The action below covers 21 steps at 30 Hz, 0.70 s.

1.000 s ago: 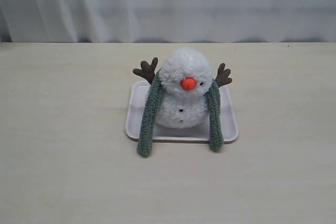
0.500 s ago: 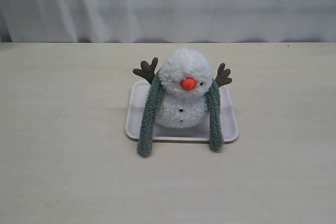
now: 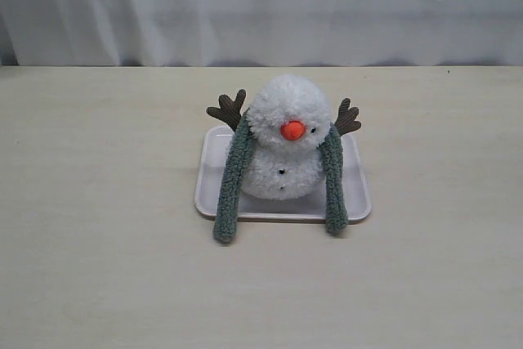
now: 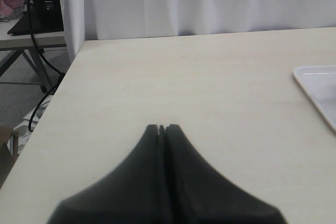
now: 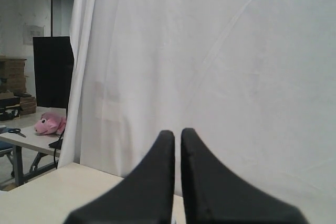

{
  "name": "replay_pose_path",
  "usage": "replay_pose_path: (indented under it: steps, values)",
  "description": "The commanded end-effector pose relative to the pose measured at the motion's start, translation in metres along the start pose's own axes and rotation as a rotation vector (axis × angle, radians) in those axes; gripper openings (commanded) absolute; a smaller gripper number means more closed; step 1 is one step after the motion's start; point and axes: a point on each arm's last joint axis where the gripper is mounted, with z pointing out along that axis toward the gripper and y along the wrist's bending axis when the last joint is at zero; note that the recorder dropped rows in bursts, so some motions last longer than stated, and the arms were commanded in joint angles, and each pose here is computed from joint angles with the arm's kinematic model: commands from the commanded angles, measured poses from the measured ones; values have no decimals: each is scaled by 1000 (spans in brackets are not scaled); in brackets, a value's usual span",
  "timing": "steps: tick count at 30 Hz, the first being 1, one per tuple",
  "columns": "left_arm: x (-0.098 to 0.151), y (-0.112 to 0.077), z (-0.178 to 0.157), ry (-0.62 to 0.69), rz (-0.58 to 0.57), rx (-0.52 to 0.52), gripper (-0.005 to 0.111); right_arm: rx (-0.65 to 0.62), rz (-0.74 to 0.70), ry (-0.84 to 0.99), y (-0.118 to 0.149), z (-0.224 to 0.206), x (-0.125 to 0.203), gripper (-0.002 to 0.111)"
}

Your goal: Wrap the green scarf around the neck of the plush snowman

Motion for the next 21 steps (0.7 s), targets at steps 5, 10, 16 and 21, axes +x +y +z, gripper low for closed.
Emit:
replay_pose_path:
  steps: [5,10,16,21]
  values:
    - [-2,0,0,-32,-13,0,0,36,-24,4,1,-1,0,4]
    - [-2,0,0,-32,-13,0,0,198,-58,37,8,2,6,4]
    - [-2,0,0,-32,-13,0,0,355,-88,53,15,2,5,4]
    - [-2,0,0,-32,-13,0,0,425,-102,58,18,3,5,4]
